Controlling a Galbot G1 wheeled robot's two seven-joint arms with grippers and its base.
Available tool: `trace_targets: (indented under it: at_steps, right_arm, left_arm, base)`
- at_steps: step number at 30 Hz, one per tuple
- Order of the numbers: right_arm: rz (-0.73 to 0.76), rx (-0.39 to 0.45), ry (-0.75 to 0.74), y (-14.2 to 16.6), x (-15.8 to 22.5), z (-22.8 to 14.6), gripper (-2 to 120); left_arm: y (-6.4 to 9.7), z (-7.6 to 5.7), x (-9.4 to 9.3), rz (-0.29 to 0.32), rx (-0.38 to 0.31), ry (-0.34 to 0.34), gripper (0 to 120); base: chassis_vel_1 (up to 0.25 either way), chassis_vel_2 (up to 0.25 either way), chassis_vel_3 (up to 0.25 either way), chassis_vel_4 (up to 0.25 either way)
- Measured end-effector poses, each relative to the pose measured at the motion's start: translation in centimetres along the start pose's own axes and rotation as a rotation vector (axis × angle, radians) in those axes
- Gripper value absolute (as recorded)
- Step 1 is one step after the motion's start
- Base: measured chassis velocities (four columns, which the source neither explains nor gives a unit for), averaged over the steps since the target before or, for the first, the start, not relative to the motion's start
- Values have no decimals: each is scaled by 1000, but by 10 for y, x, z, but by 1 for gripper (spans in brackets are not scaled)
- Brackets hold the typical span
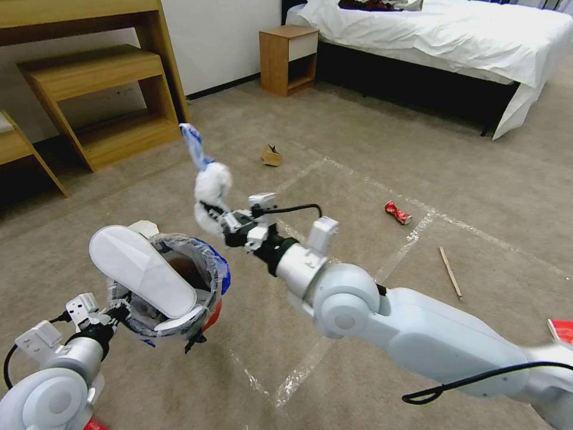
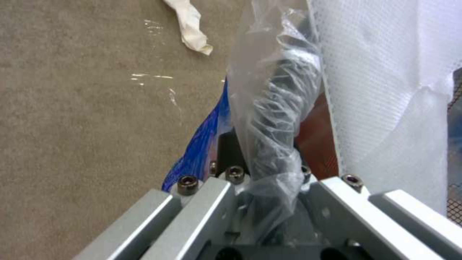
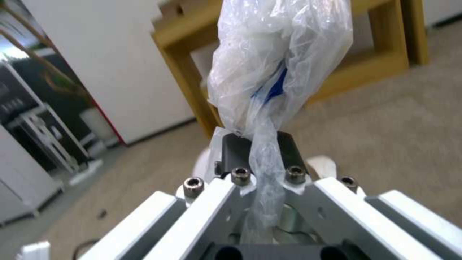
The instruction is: Pick up the trash bin and place the garbage on the floor into it.
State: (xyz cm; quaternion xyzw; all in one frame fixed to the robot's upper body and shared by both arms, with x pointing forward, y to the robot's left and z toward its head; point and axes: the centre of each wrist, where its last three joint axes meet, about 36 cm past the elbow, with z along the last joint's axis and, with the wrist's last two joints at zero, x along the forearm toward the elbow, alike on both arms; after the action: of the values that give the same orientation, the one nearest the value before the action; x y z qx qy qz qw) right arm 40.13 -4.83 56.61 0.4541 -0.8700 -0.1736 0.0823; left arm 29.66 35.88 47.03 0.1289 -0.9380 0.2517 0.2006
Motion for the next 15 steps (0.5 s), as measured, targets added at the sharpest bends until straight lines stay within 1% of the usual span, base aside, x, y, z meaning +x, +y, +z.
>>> trace_targets:
  at_steps: [2, 5, 7, 9, 15]
  right_arm:
    - [1, 0, 20, 4, -2, 2, 0]
    - [-7, -4, 97, 25, -13, 9, 0]
    - [-9, -4, 103, 27, -14, 10, 0]
    - [-1, 14, 152, 35, -21, 16, 0]
    - [11, 27, 224, 46, -26, 22, 0]
  left_arm:
    - [0, 0, 0, -1, 0, -1, 1]
    - [1, -1, 0, -3, 0, -3, 1]
    - [1, -1, 0, -3, 0, -3, 1]
    - [1, -1, 1, -4, 0, -5, 1]
    - [1, -3, 2, -1, -3, -9, 1]
  base:
    - [0, 0, 0, 0]
    - [0, 0, 0, 0]
    - [0, 0, 0, 0]
    - [0, 0, 0, 0]
    - [0, 0, 0, 0]
